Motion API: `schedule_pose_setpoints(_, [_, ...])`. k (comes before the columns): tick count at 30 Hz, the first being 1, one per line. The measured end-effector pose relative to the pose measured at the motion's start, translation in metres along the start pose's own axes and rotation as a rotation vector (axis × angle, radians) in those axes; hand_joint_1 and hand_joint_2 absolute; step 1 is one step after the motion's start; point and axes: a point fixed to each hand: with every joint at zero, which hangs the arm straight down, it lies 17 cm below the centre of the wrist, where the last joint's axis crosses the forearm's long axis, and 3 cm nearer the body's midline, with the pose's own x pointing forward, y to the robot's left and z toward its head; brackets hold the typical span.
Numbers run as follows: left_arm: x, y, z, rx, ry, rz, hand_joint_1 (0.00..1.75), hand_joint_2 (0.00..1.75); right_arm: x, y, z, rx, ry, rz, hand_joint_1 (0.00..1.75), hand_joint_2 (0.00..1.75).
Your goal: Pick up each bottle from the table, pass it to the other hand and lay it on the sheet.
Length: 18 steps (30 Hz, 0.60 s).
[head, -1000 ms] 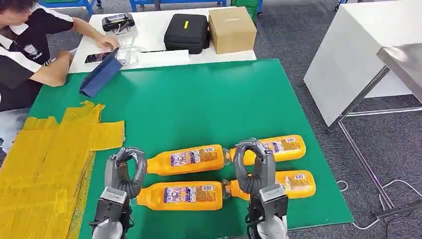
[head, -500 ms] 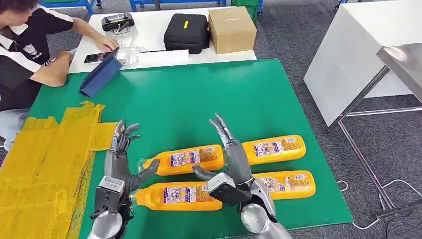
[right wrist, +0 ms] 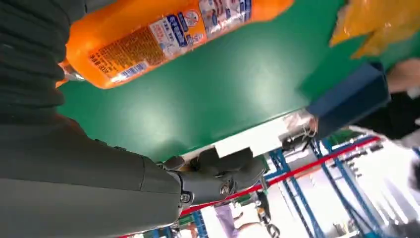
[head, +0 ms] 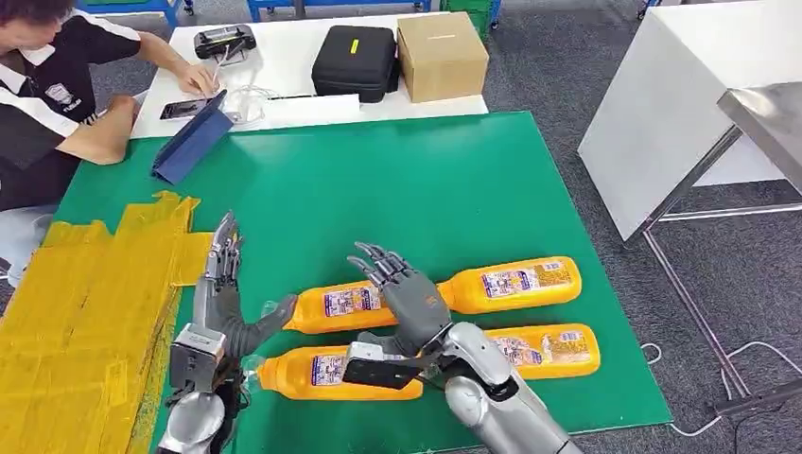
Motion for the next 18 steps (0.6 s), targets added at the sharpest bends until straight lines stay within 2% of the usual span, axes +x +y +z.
schedule_pose_setpoints(12, [0.005,-0.005,-0.005,-0.006,-0.010,0.034,0.00,1.75,-0.047,0.018,-0.006,0.097,0.088,0.188,0.00,1.75])
schedule_pose_setpoints(18, [0.009,-0.008,-0.006,-0.013,-0.015,0.056,0.00,1.75,-0.079,0.016,-0.003,0.101,0.188,0.284,0.00,1.75])
